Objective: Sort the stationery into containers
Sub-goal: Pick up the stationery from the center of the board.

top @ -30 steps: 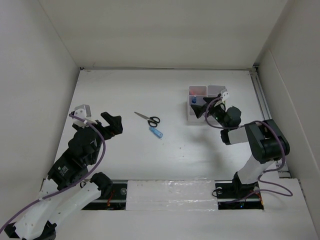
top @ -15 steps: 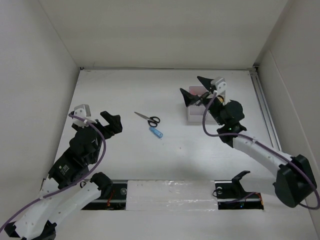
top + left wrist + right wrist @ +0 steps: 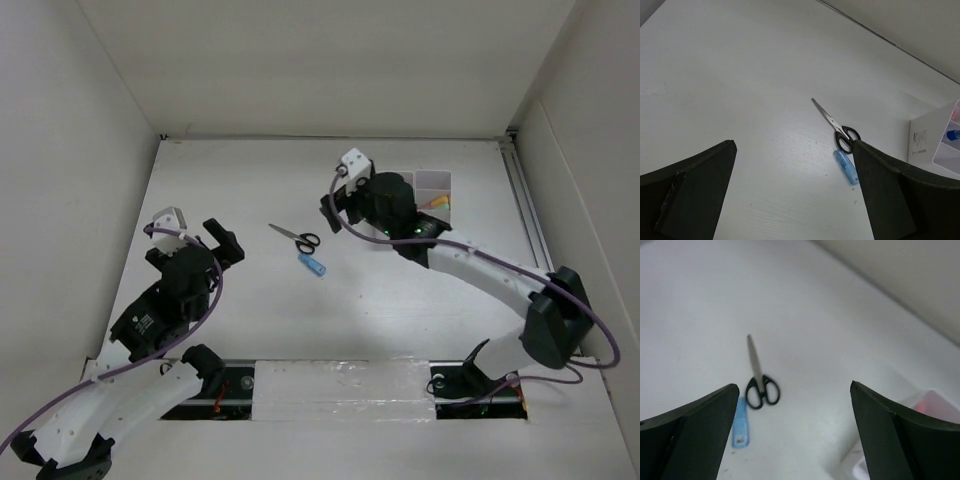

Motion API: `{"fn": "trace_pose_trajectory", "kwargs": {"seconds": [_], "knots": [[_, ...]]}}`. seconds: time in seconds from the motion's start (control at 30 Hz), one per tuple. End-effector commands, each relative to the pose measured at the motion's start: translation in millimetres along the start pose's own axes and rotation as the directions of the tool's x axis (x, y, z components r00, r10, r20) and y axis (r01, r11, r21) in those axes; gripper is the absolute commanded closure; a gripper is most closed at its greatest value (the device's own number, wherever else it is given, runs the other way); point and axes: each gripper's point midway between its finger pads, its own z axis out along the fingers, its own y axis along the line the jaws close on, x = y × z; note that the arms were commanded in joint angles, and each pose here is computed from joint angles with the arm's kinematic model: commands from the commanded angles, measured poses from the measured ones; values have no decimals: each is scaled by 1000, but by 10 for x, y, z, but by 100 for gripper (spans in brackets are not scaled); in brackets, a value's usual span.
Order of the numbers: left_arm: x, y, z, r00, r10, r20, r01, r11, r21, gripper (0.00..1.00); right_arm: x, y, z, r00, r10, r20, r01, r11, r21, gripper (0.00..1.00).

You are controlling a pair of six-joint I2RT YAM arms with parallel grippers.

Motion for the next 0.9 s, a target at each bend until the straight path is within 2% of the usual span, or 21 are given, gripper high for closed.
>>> {"fn": "trace_pose_trajectory", "kwargs": {"seconds": [0.0,0.17,0.27,0.53,0.87], "knots": [[-219,61,-87,995,-70,66,71,997,-14,0,555,443,123,968,-7,-251,-25,992,-126,0],[-247,73,-100,994,-79,72,80,997,-20,0,994,753,203,937,-26,-349,-31,987,-157,3],[-248,73,-100,994,-79,72,80,997,-20,0,1277,1033,214,911,-61,-408,-39,972,-232,11],[-241,42,-103,996,-67,64,68,998,-3,0,1956,1269,330,849,-97,-519,-72,953,-295,17],[-238,-14,-107,996,-61,61,59,998,32,0,2107,1317,483,840,-101,-533,-73,953,-295,20]]}}
